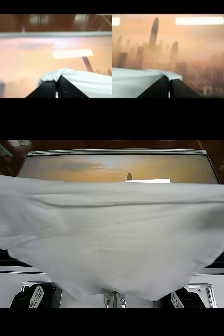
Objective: Fold the shirts.
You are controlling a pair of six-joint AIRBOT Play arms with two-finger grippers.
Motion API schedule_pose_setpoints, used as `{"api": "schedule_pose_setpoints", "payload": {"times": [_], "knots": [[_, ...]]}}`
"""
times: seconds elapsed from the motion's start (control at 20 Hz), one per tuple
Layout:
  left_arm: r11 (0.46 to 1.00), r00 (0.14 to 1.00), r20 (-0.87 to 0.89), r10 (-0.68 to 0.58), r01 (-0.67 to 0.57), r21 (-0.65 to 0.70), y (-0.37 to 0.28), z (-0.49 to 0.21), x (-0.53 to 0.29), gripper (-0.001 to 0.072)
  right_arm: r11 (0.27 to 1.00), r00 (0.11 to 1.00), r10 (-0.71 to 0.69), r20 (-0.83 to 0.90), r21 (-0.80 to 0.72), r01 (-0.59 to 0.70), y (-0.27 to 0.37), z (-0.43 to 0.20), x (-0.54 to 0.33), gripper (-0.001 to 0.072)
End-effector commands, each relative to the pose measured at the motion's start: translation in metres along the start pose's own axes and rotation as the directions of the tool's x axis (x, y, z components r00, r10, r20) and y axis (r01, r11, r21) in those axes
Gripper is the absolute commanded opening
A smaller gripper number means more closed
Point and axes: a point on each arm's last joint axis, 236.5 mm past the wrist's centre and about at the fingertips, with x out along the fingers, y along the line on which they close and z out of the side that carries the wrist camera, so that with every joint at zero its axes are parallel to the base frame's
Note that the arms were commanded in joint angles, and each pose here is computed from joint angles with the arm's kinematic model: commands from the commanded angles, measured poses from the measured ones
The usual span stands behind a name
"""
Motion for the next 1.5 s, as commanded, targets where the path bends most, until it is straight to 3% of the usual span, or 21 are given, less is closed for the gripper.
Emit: {"api": "schedule_pose_setpoints", "payload": {"times": [0.0,0.2,0.35,0.55,0.6,0.75,0.85,1.05,1.45], "knots": [[0.986,0.97,-0.239,-0.045,0.005,-0.167,0.033,-0.082,0.055,0.0036,0.997,0.943,0.014,-0.332,0.073,0.011,-0.013,-0.053,0.079,0.0059],[0.949,0.909,-0.4,-0.113,-0.02,-0.314,0.074,-0.179,0.138,0.0037,0.982,0.898,0.13,-0.42,0.179,-0.059,-0.008,-0.093,0.224,0.0058],[0.934,0.914,-0.394,-0.093,-0.057,-0.352,0.104,-0.209,0.215,0.0037,0.962,0.936,0.204,-0.287,0.238,-0.137,-0.005,-0.086,0.338,0.0058],[0.955,0.948,-0.307,-0.079,-0.016,-0.296,0.113,-0.223,0.315,0.0037,0.893,0.969,0.23,-0.091,0.416,-0.173,-0.008,-0.067,0.433,0.0058],[0.96,0.952,-0.298,-0.065,-0.022,-0.278,0.114,-0.231,0.335,0.0037,0.901,0.97,0.23,-0.079,0.394,-0.181,-0.003,-0.07,0.448,0.0059],[0.972,0.959,-0.283,0.005,-0.071,-0.225,0.122,-0.257,0.377,0.0037,0.956,0.972,0.211,-0.1,0.23,-0.184,0.015,-0.087,0.477,0.0059],[0.968,0.961,-0.269,0.059,-0.121,-0.219,0.136,-0.269,0.393,0.0037,0.966,0.978,0.185,-0.094,0.202,-0.164,0.016,-0.092,0.489,0.0059],[0.96,0.958,-0.258,0.123,-0.181,-0.214,0.155,-0.282,0.406,0.0037,0.954,0.979,0.171,-0.111,0.265,-0.137,0.01,-0.105,0.503,0.0059],[0.971,0.895,-0.446,0.002,-0.109,-0.214,0.141,-0.336,0.398,0.0038,0.904,0.921,0.256,-0.293,0.41,-0.121,0.028,-0.157,0.502,0.0059]]}}
